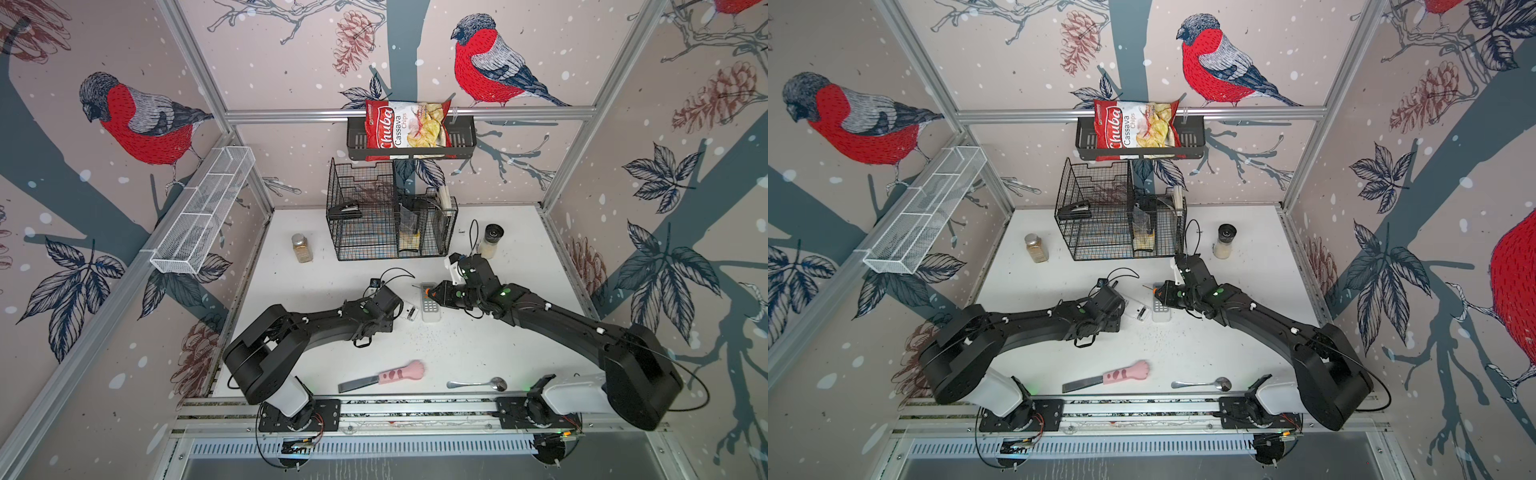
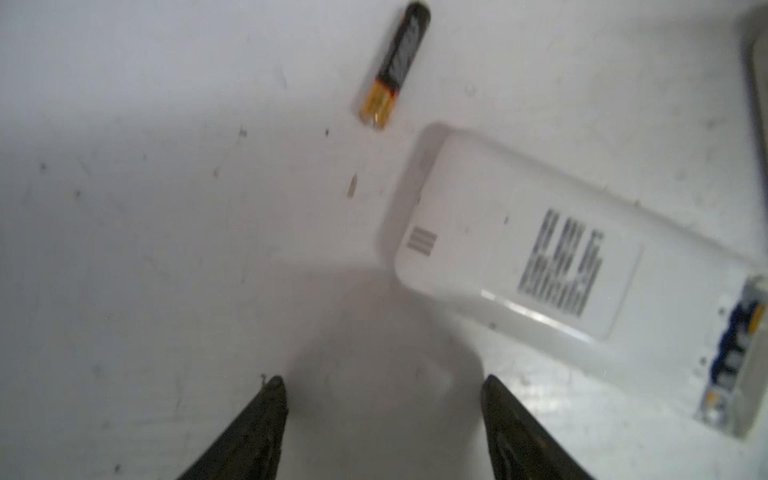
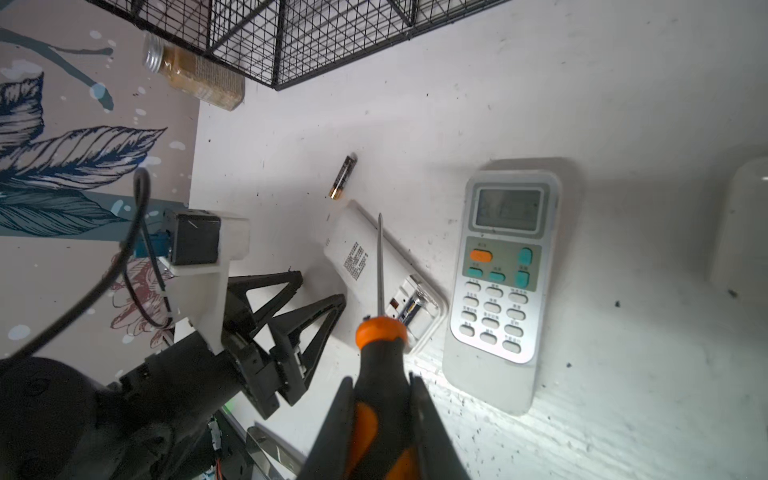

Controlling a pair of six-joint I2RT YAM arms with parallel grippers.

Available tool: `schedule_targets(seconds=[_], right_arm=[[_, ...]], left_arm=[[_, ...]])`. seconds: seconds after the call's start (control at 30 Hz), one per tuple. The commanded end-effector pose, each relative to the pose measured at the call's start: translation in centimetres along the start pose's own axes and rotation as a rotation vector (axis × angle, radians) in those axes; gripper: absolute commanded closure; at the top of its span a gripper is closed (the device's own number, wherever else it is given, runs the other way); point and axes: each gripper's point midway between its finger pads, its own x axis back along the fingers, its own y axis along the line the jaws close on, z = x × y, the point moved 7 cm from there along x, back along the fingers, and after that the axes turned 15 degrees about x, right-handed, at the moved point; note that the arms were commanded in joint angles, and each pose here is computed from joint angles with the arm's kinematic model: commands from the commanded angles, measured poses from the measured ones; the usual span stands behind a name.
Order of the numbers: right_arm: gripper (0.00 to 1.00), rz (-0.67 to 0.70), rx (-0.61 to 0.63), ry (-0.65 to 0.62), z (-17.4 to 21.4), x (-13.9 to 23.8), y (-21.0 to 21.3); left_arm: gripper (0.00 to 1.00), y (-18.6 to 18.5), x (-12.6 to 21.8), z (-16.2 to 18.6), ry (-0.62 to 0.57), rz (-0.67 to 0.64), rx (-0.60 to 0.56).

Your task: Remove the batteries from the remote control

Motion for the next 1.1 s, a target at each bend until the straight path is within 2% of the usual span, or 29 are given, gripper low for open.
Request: schedule_targets(seconds=[0.0, 0.13, 0.3, 0.53, 0.77, 1.07], right_arm=[[0.99, -0.016, 0.008, 0.020, 0.7, 0.3, 0.3], [0.99, -0.022, -0.018, 0.034, 2.3, 0.8, 1.3], [0.99, -0.035, -0.072, 0.019, 4.0, 0.9, 2.0], [0.99, -0.019, -0.138, 0.001, 5.3, 0.5, 1.5], [0.99, -0.011, -0.175, -0.007, 5.9, 0.4, 0.9], [0.99, -0.029, -0.195, -0.004, 6.6, 0.2, 0.7]], left_arm=[[0.28, 0.8, 1.7, 1.2, 0.123, 0.007, 0.007], [0.30, 0.2, 3.5, -0.8, 0.080, 0.123, 0.054], [0.36, 0.2, 3.3, -3.8, 0.038, 0.270, 0.130], [0.38, -1.7, 2.5, -7.0, 0.004, 0.433, 0.126], [0.39, -2.3, 0.9, -7.8, 0.002, 0.423, 0.106], [0.40, -1.5, -1.4, -7.3, 0.024, 0.331, 0.073]])
